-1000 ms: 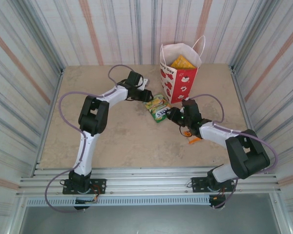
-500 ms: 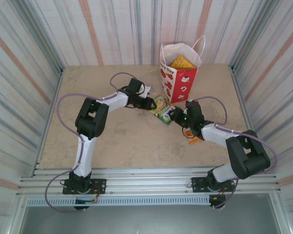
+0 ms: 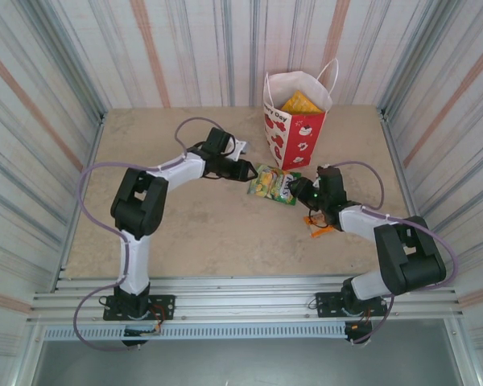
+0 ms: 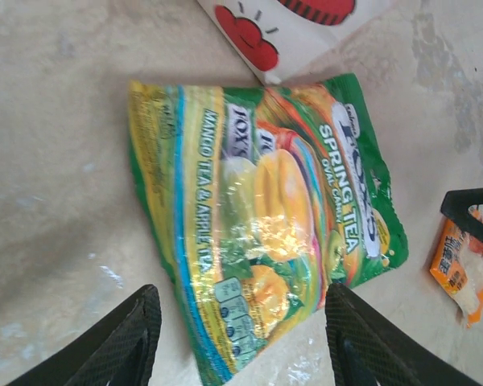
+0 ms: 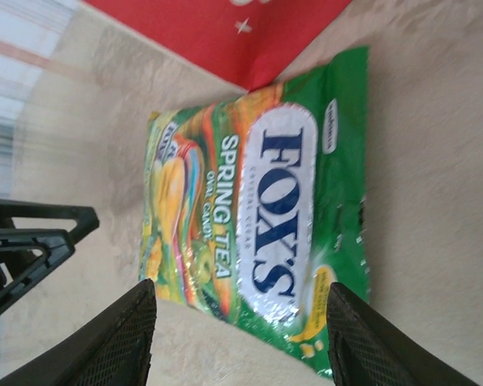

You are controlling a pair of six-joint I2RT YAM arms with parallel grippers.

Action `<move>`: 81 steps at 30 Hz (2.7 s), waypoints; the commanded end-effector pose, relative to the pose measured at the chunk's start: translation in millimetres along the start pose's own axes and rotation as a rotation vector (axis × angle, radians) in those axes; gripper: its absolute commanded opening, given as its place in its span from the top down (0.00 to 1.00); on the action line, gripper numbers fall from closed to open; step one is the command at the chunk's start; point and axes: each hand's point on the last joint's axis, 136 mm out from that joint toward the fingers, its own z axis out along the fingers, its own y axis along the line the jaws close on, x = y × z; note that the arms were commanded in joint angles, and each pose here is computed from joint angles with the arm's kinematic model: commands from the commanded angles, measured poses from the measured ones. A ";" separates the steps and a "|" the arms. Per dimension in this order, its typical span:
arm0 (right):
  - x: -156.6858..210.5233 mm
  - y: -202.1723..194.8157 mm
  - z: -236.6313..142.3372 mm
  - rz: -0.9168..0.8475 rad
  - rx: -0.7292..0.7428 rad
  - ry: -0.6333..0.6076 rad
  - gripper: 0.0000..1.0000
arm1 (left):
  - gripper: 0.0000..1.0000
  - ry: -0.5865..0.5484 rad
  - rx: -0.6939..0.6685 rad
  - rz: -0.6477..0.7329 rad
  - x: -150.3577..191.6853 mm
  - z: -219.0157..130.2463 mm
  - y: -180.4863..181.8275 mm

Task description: Place the snacks into the paper bag

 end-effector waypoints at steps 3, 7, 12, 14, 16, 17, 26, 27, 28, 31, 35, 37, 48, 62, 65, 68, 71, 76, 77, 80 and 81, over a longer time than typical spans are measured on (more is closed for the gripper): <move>-4.3 -22.0 8.3 -0.025 0.028 0.048 0.42 | 0.43 0.026 0.008 -0.023 -0.7 14.2 8.7; -1.7 -29.3 21.1 -0.008 0.027 0.086 0.42 | 0.41 0.035 0.029 -0.052 3.0 22.4 9.5; 0.3 -30.8 37.0 -0.006 0.016 0.119 0.44 | 0.41 0.052 0.041 -0.074 5.3 29.2 11.9; 1.4 -28.2 43.2 -0.011 -0.001 0.137 0.44 | 0.41 0.058 0.053 -0.081 5.7 31.6 10.8; 2.5 -27.3 47.9 -0.020 -0.005 0.153 0.45 | 0.41 0.061 0.073 -0.083 5.6 34.1 8.6; 3.3 -27.2 50.4 -0.021 -0.006 0.160 0.46 | 0.41 0.066 0.083 -0.083 6.5 36.1 7.0; 20.0 -21.0 66.9 -0.027 -0.047 0.228 0.61 | 0.42 0.105 0.151 -0.079 14.8 55.1 -9.8; 21.1 -20.7 67.4 -0.024 -0.052 0.232 0.62 | 0.42 0.106 0.158 -0.074 14.5 56.9 -13.1; 21.5 -19.9 67.8 -0.021 -0.058 0.234 0.63 | 0.42 0.109 0.167 -0.071 14.8 58.2 -14.8; 22.4 -16.2 67.3 -0.024 -0.075 0.232 0.66 | 0.48 0.110 0.182 -0.059 15.1 60.3 -21.4; 26.1 -12.0 66.1 -0.038 -0.090 0.235 0.67 | 0.61 0.092 0.196 -0.047 10.2 55.8 -27.1; 25.9 -10.7 62.8 -0.043 -0.096 0.226 0.65 | 0.69 0.082 0.189 -0.040 7.6 50.9 -28.7; 3.6 9.9 13.4 -0.245 -0.113 0.106 0.43 | 0.98 -0.032 0.207 0.168 -4.1 -1.7 -60.1; -6.1 49.1 -63.6 -0.676 -0.225 -0.035 0.30 | 1.00 -0.223 0.341 0.567 -1.0 -82.8 -124.0; -4.1 70.3 -85.0 -0.715 -0.364 -0.064 0.25 | 1.00 -0.271 0.395 0.629 0.0 -97.9 -139.1; -7.7 86.6 -106.6 -0.771 -0.450 -0.119 0.23 | 1.00 -0.310 0.432 0.712 3.1 -113.4 -152.1; -8.7 100.1 -126.9 -0.864 -0.482 -0.147 0.23 | 1.00 -0.327 0.433 0.799 5.7 -125.2 -159.5; -1.7 105.7 -143.4 -0.976 -0.412 -0.054 0.25 | 1.00 -0.282 0.314 0.961 13.8 -130.8 -160.4; 2.7 104.8 -145.0 -1.000 -0.395 -0.021 0.26 | 1.00 -0.262 0.294 1.003 18.1 -130.8 -161.7; 8.9 104.9 -149.2 -1.058 -0.356 0.026 0.26 | 1.00 -0.223 0.265 1.096 27.5 -131.6 -165.2; 10.4 106.8 -151.3 -1.081 -0.352 0.032 0.26 | 1.00 -0.212 0.261 1.119 30.5 -132.1 -166.5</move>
